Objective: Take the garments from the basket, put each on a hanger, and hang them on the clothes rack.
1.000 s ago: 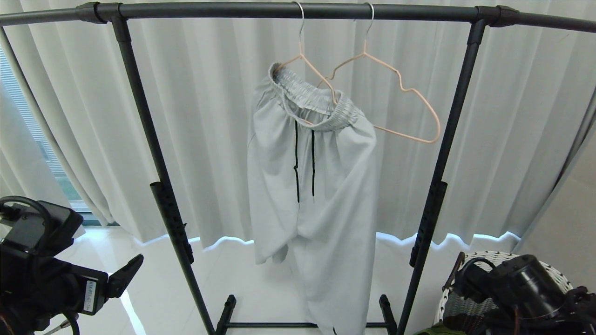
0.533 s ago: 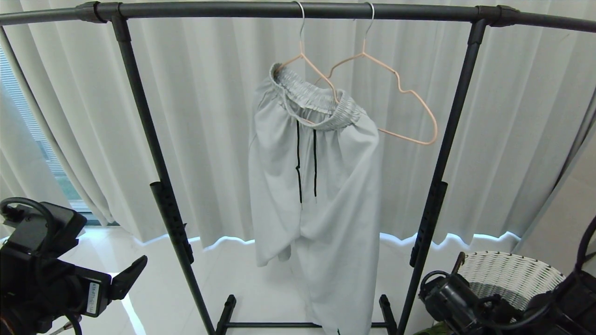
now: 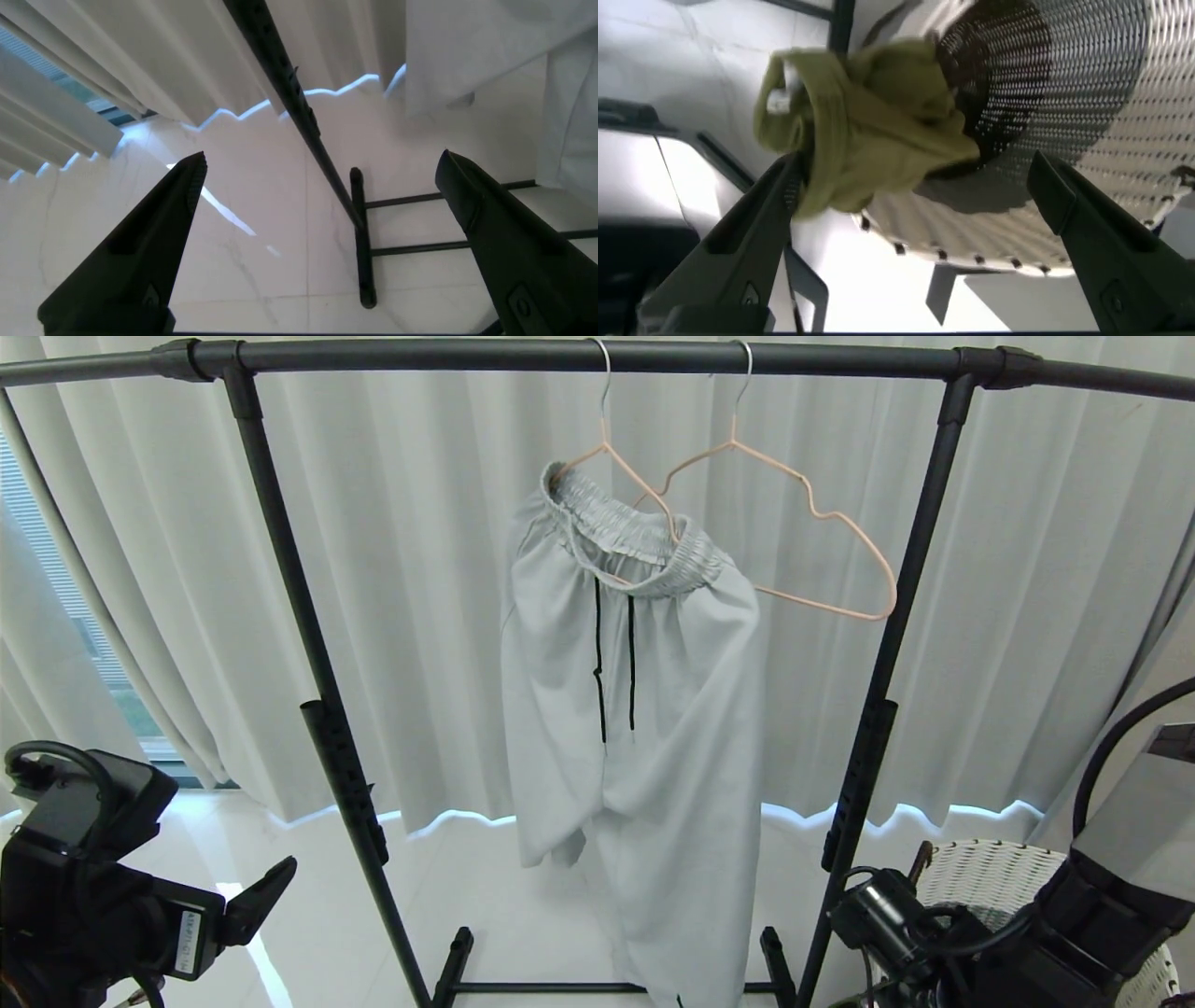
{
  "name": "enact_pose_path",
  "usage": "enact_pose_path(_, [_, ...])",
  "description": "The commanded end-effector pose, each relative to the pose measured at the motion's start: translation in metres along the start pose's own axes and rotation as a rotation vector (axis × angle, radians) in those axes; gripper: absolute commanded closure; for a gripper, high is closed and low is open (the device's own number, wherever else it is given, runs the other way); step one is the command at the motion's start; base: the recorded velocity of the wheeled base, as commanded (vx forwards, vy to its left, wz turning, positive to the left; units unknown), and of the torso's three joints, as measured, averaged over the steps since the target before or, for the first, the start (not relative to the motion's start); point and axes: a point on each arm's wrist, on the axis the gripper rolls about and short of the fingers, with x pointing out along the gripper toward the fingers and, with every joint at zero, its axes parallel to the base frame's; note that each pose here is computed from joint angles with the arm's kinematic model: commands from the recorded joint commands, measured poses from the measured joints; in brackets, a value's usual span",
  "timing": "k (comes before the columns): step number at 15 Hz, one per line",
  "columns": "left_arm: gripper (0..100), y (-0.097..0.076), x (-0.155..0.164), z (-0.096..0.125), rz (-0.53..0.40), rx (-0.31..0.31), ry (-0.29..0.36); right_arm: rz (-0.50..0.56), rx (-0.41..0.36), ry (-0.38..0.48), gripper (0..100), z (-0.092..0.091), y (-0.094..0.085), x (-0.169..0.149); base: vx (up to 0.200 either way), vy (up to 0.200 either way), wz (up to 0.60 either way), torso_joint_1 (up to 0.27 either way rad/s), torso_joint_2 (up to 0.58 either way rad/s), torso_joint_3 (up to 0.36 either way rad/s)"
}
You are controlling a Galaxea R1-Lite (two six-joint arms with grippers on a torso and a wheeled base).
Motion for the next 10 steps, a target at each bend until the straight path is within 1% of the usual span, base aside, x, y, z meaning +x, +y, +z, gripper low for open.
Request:
enact_pose_path(1, [0,0.0,-0.001,-0.002,0.0,0.001,0.004,0.001,0.0,0.001,0,0.004,0.005,0.007,0.0,0.0,0.0,0.0,0.0,0.0])
enact_pose_path(3, [0,-0.001,-0.001,-0.003,-0.001,0.002,0.007,-0.014,0.003,0.031,0,0.001,0.007,0.016,0.0,0.0,0.0,0.0,0.0,0.0])
enact_pose_path(5, [0,-0.001,-0.001,-0.003,-0.001,0.002,0.007,-0.022,0.038,0.05,0,-0.001,0.008,0.02,0.0,0.0,0.0,0.0,0.0,0.0])
enact_pose_path(7, [0,-0.002,-0.001,-0.003,-0.007,0.004,0.006,-0.024,0.041,0.05,0,-0.001,0.008,0.02,0.0,0.0,0.0,0.0,0.0,0.0])
enact_pose_path(8, [0,-0.002,-0.001,-0.003,-0.008,0.005,0.006,-0.024,0.041,0.05,100,-0.001,0.008,0.02,0.0,0.0,0.0,0.0,0.0,0.0])
enact_pose_path(10, [0,-0.002,-0.001,-0.003,-0.009,0.005,0.007,-0.029,0.041,0.05,100,-0.001,0.008,0.02,0.0,0.0,0.0,0.0,0.0,0.0])
